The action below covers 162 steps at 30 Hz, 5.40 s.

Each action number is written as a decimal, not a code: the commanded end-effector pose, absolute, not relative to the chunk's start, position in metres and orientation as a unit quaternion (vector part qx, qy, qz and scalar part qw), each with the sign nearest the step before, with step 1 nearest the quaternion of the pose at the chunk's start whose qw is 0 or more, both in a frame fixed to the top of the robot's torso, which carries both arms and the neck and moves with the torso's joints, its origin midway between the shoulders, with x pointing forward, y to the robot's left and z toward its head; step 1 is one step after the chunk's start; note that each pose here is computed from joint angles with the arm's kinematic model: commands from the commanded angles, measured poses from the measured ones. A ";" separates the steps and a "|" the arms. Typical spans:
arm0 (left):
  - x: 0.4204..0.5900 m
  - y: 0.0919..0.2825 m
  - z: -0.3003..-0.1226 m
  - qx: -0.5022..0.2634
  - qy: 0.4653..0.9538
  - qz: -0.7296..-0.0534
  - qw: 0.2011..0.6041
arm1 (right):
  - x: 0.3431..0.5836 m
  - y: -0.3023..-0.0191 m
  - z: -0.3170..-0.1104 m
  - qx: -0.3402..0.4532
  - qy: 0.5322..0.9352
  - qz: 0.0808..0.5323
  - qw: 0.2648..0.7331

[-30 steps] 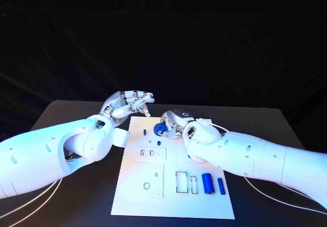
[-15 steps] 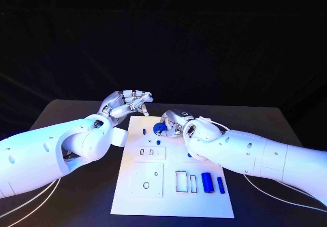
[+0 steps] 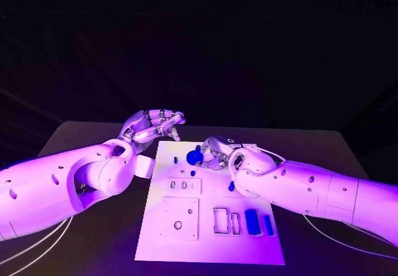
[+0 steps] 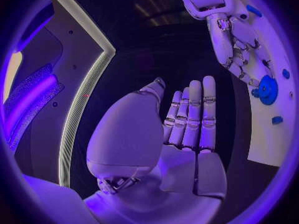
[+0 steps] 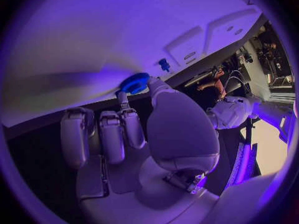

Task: Assemble the parts on the task board

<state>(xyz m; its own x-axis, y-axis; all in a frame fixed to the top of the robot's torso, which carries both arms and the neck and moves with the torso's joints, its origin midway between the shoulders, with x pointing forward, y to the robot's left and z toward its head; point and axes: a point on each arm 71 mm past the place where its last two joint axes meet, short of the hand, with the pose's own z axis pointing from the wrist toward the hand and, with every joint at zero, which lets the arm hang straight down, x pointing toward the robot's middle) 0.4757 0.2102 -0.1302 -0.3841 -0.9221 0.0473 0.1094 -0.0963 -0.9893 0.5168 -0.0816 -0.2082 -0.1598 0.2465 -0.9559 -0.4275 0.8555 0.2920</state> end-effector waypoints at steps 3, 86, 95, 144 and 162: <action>0.476 0.211 -0.129 -0.378 0.534 -0.639 0.405 | 0.510 -0.091 -0.203 -0.056 0.687 0.279 0.669; 0.484 0.227 -0.133 -0.384 0.530 -0.631 0.416 | 0.515 -0.255 -0.223 0.015 0.744 0.267 0.613; 0.484 0.228 -0.133 -0.384 0.531 -0.631 0.416 | 0.517 -0.254 -0.221 0.023 0.734 0.252 0.631; 0.490 0.222 -0.136 -0.387 0.532 -0.628 0.416 | 0.455 -0.055 -0.219 -0.009 0.730 0.377 0.570; 0.491 0.221 -0.137 -0.387 0.533 -0.629 0.414 | 0.444 -0.045 -0.243 -0.024 0.747 0.357 0.560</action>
<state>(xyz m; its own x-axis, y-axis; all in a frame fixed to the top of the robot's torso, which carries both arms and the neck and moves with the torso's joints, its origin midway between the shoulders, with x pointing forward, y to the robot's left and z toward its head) 0.4908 0.2230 -0.1384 -0.3443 -0.9381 0.0371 0.1050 -0.0777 -0.9914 0.4451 -0.0463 -0.2415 -0.3748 0.3946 -0.8389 -0.4225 0.7328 0.5334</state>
